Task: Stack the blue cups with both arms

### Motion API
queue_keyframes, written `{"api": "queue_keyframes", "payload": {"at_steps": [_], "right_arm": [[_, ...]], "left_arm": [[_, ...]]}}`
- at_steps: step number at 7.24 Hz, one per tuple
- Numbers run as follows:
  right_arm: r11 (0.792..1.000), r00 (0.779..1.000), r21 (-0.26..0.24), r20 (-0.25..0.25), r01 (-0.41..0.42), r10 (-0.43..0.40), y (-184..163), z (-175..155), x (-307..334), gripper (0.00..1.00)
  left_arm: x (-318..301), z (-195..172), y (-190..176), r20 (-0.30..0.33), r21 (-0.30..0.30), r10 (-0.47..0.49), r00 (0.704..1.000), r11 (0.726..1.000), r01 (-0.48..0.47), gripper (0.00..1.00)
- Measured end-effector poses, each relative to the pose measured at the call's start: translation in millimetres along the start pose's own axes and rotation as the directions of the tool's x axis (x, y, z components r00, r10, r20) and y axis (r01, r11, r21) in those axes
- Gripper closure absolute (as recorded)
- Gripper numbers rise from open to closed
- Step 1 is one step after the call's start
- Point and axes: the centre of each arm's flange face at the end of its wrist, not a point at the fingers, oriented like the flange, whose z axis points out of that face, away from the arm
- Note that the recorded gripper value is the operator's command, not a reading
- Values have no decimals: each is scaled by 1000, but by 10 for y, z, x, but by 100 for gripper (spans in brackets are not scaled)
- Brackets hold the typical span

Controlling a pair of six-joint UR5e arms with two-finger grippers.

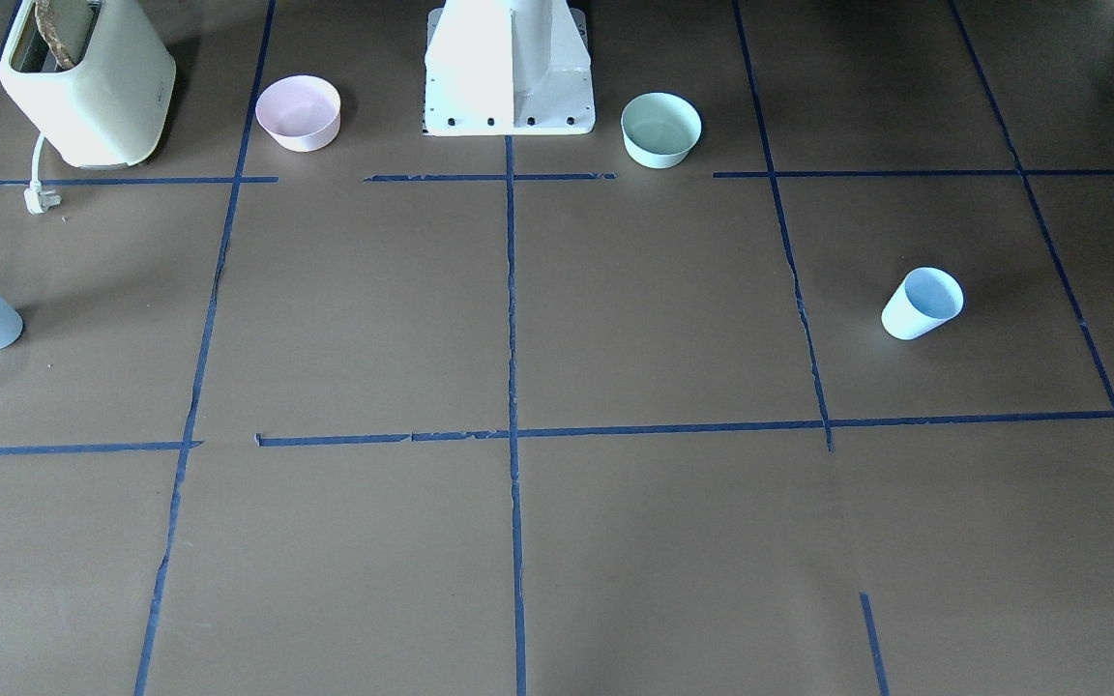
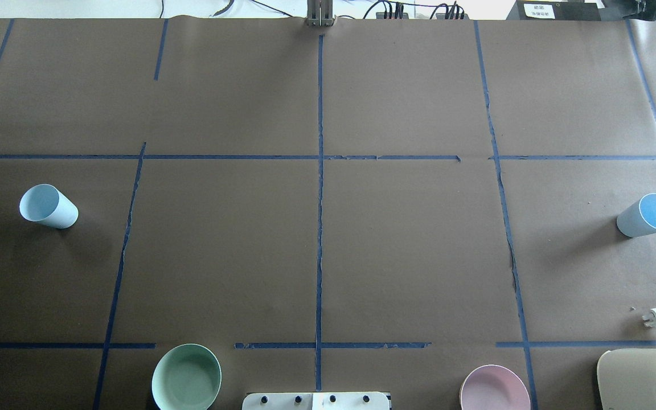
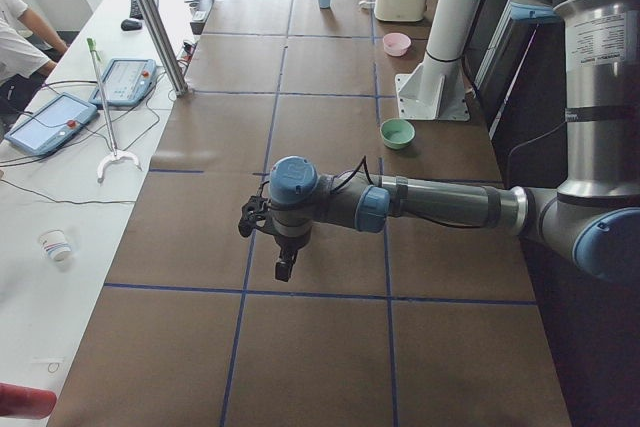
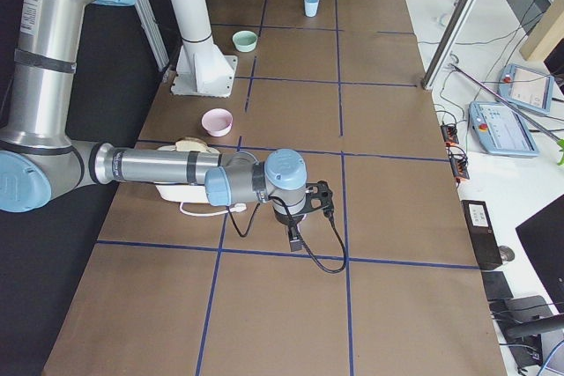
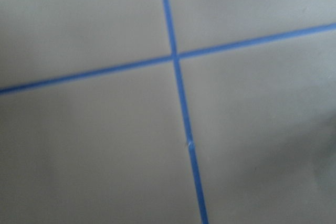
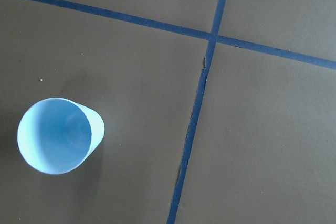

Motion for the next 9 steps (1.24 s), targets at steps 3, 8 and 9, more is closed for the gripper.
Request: {"api": "queue_keyframes", "payload": {"at_steps": [3, 8, 9], "right_arm": [[1000, 1000, 12, 10, 2, -2, -3, -2, -13, 0], [1000, 1000, 11, 17, -13, 13, 7, 12, -6, 0], [1000, 1000, 10, 18, -14, 14, 13, 16, -3, 0]], "left_arm": [[701, 446, -156, -18, 20, -34, 999, 999, 35, 0], [1567, 1200, -158, 4, 39, -210, 978, 977, 210, 0], [1611, 1235, -167, 1, 36, -222, 975, 974, 222, 0]]}}
